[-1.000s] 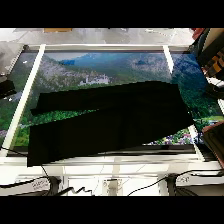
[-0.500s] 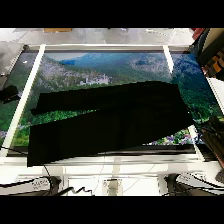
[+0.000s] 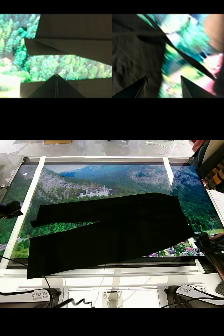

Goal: Fold the clothes and pants, and hang the long-sleeved shirts on hangers.

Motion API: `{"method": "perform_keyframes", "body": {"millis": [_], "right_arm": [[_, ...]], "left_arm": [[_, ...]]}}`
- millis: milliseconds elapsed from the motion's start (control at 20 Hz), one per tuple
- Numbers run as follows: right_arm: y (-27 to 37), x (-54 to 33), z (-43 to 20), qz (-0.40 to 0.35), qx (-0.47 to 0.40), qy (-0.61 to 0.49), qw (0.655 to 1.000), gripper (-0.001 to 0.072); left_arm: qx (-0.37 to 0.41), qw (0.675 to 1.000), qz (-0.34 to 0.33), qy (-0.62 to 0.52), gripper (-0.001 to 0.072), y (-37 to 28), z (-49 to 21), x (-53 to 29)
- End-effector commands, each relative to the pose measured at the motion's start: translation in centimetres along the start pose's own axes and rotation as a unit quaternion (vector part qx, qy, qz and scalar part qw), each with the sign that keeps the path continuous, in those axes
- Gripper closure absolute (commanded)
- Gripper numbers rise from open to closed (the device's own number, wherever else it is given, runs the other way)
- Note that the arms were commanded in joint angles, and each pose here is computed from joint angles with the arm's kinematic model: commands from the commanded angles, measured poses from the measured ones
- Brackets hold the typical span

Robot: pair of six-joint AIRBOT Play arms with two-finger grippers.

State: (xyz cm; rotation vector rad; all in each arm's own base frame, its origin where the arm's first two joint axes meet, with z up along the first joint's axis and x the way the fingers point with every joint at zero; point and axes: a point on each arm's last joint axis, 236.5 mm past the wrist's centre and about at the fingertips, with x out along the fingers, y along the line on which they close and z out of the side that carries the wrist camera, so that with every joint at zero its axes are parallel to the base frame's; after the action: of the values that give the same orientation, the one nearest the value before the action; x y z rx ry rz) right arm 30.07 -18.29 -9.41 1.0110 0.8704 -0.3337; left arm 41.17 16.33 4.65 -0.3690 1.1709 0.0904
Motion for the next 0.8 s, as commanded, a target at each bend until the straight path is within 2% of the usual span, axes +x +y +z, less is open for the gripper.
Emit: {"method": "perform_keyframes", "body": {"millis": [0, 50, 100, 150, 200, 250, 300, 350, 400, 450, 500, 600, 700, 750], "right_arm": [[0.8, 3.0, 1.2, 0.004, 0.020, -0.034, 0.999, 0.0242], [1.1, 3.9, 1.2, 0.006, 0.029, -0.034, 0.999, 0.0242], [1.5, 4.8, 1.1, 0.011, 0.034, -0.029, 0.999, 0.0243], [2.2, 5.4, 1.2, 0.019, 0.030, -0.025, 0.999, 0.0282], [2.9, 5.8, 1.5, 0.025, 0.021, -0.022, 0.999, 0.0282], [3.6, 6.1, 1.8, 0.028, 0.011, -0.022, 0.999, 0.0283], [4.4, 6.2, 2.2, 0.032, -0.003, -0.022, 0.999, 0.0317], [5.1, 6.3, 2.5, 0.035, -0.018, -0.024, 0.999, 0.0444], [5.7, 6.2, 2.8, 0.038, -0.030, -0.025, 0.999, 0.0583], [6.3, 6.0, 3.0, 0.041, -0.042, -0.024, 0.998, 0.0660], [6.6, 5.7, 3.0, 0.043, -0.055, -0.020, 0.997, 0.0690], [6.7, 5.0, 2.8, 0.032, -0.091, -0.015, 0.995, 0.0691], [6.3, 4.1, 2.5, 0.011, -0.133, -0.009, 0.991, 0.0691], [6.2, 3.7, 2.6, 0.004, -0.147, -0.010, 0.989, 0.0691]], "left_arm": [[-0.002, 1.000, -0.005, 0.019, 0.0685, 0.0, -0.8, 0.5], [-0.002, 1.000, -0.006, 0.024, 0.0642, -0.1, -1.0, 0.5], [-0.002, 1.000, -0.006, 0.026, 0.0440, 0.0, -1.1, 0.5], [-0.003, 1.000, -0.006, 0.026, 0.0211, 0.0, -1.1, 0.5], [-0.004, 1.000, -0.006, 0.027, 0.0168, 0.1, -1.1, 0.6], [-0.004, 1.000, -0.006, 0.028, 0.0169, 0.1, -1.2, 0.6], [-0.004, 1.000, -0.007, 0.030, 0.0176, 0.0, -1.3, 0.7], [-0.004, 0.999, -0.008, 0.034, 0.0261, 0.0, -1.5, 0.7], [-0.005, 0.999, -0.008, 0.042, 0.0387, 0.1, -1.8, 0.6], [-0.005, 0.999, -0.007, 0.049, 0.0440, 0.2, -2.2, 0.5], [-0.007, 0.998, -0.003, 0.060, 0.0452, 0.6, -2.8, 0.4], [-0.013, 0.996, 0.000, 0.089, 0.0611, 1.3, -4.3, 0.0], [-0.027, 0.991, -0.002, 0.129, 0.0700, 2.0, -6.5, -0.8], [-0.041, 0.990, -0.002, 0.137, 0.0696, 2.5, -7.2, -1.2]]}}
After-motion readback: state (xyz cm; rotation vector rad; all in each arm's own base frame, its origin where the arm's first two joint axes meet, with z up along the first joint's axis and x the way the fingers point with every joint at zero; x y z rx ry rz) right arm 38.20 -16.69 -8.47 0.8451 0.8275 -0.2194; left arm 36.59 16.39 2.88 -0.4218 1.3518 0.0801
